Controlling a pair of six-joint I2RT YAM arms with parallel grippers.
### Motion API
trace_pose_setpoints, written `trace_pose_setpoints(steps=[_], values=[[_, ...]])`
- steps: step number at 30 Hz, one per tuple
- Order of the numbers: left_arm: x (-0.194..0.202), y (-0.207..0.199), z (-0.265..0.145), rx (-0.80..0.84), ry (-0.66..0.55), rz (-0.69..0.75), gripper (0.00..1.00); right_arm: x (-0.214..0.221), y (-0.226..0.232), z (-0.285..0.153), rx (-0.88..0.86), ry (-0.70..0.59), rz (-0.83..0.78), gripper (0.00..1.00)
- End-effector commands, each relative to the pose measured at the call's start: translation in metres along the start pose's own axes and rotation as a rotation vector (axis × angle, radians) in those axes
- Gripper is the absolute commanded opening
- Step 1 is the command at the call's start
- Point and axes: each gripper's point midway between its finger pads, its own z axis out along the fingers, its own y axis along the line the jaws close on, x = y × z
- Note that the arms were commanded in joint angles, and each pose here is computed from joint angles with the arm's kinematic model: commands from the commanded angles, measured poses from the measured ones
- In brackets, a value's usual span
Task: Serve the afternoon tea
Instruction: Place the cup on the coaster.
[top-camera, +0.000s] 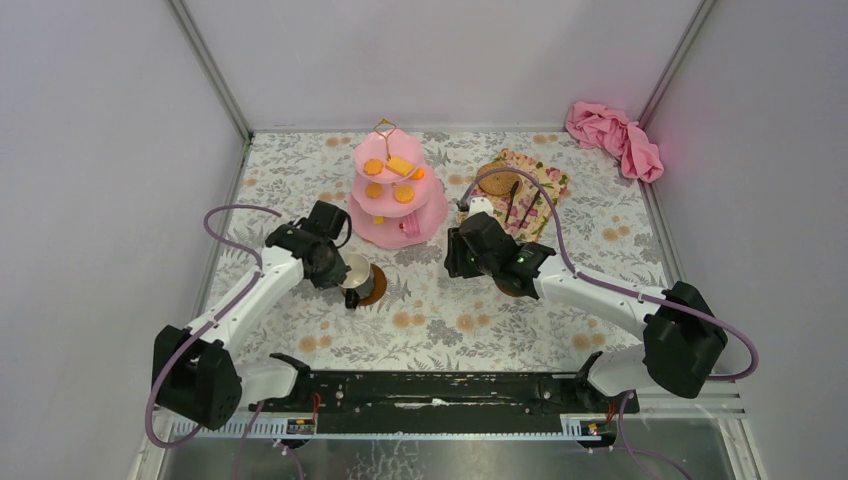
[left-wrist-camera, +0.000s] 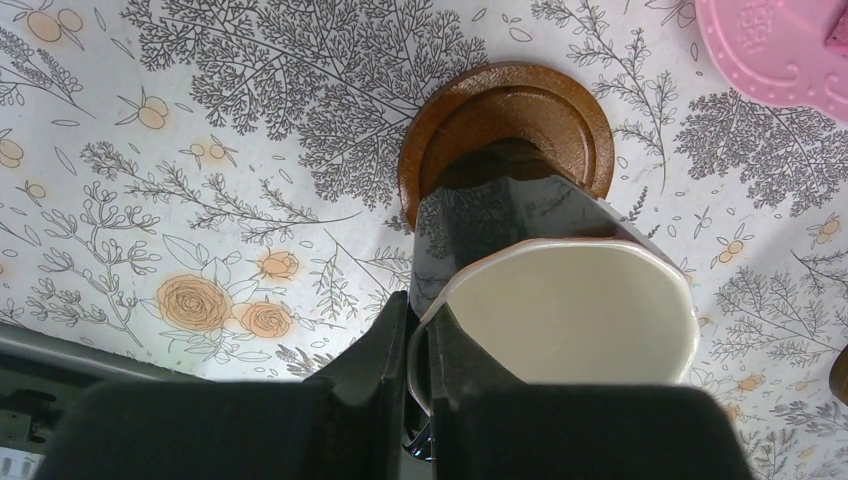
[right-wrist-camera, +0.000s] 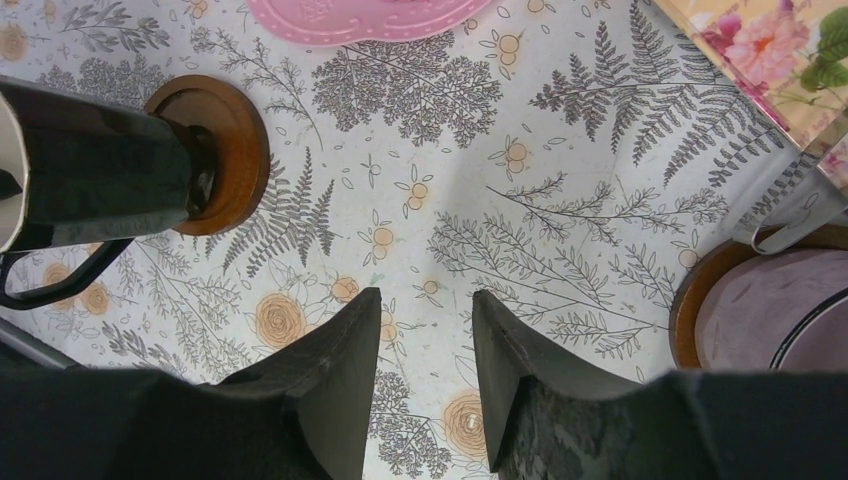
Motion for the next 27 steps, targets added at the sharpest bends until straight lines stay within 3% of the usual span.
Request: trace_pose_setpoints(steps=[1, 17, 27], values=[[-0.0191, -0.0216, -0.003, 0.068, -0.042, -0.01, 0.0, -0.0159, 0.0166, -0.0065, -0.065, -0.056, -0.007, 0.46], [-0.014, -0.0191, -0.0007, 0.043, -0.005, 0.011, 0.02, -0.0128, 0.0175, -0.0058, -0.074, -0.047, -0.006, 0.46], [-0.0151, -0.0175, -0.0062, 0.016, 0.016, 0.031, 0.26, -0.0093, 0.0215, -0.0016, -0.091, -0.032, 0.0, 0.46]])
